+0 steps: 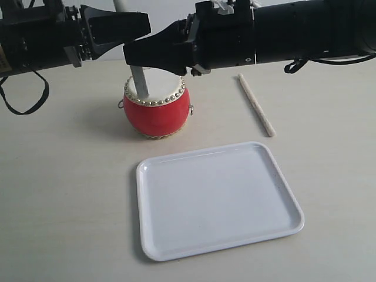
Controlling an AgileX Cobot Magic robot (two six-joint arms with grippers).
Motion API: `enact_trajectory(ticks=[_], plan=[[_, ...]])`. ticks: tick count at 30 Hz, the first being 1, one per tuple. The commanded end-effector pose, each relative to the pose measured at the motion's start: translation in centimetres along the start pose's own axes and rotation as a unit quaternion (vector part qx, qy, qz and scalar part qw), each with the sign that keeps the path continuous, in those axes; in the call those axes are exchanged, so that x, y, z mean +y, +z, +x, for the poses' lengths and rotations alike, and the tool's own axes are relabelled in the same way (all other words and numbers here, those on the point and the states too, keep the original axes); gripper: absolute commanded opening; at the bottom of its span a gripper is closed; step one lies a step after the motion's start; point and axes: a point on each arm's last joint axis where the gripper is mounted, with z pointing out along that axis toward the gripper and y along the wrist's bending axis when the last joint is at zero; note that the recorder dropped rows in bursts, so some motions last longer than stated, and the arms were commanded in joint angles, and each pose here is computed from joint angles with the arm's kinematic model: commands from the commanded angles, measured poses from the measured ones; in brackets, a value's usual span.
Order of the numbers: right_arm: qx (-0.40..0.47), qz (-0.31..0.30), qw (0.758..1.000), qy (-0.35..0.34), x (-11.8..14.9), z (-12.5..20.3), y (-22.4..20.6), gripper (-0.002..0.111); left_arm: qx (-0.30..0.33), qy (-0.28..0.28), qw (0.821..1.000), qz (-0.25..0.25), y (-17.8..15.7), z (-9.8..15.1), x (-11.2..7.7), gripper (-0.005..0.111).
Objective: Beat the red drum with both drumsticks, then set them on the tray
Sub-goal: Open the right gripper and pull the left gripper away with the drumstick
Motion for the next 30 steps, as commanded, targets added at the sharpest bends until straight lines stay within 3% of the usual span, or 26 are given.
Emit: enact_trajectory(ticks=[1,6,10,14,19,20,24,29,30], plan=[[-0.012,-0.004,1.000,-0.006,0.3,-0.7,-0.1,0.046,0.008,0.013,1.000,-0.008,-0.5,-0.3,0.0,0.000],[0.003,0.026,0.999,-0.031,0.5,-1.1,-0.5,0.048,0.036,0.027,0.999,-0.028,-1.6,-0.9,0.1,0.000],[0.030,0.089,0.994,-0.056,0.3,-1.4,-1.3,0.048,0.054,0.023,0.997,-0.048,-2.5,-1.6,0.3,0.000],[0.058,0.149,0.985,-0.063,0.4,-1.8,-2.3,0.048,0.094,0.047,0.989,-0.108,-3.1,-1.6,1.0,0.000],[0.099,0.247,0.962,-0.064,-0.6,-1.7,-3.5,0.048,0.134,0.051,0.959,-0.243,-4.2,-1.3,3.0,0.000],[0.115,0.307,0.943,-0.064,-1.5,-1.5,-4.2,0.048,0.145,0.048,0.947,-0.284,-4.6,-1.1,3.7,0.000],[0.151,0.408,0.900,-0.023,-5.1,-0.1,-6.3,0.048,0.147,0.040,0.930,-0.335,-5.2,-1.1,4.5,0.000],[0.178,0.445,0.876,0.053,-10.1,2.5,-8.5,0.048,0.136,0.045,0.898,-0.417,-6.2,-1.1,5.9,0.000],[0.185,0.441,0.876,0.060,-10.5,2.8,-8.3,0.048,0.135,0.052,0.873,-0.465,-7.0,-0.9,6.5,0.000]])
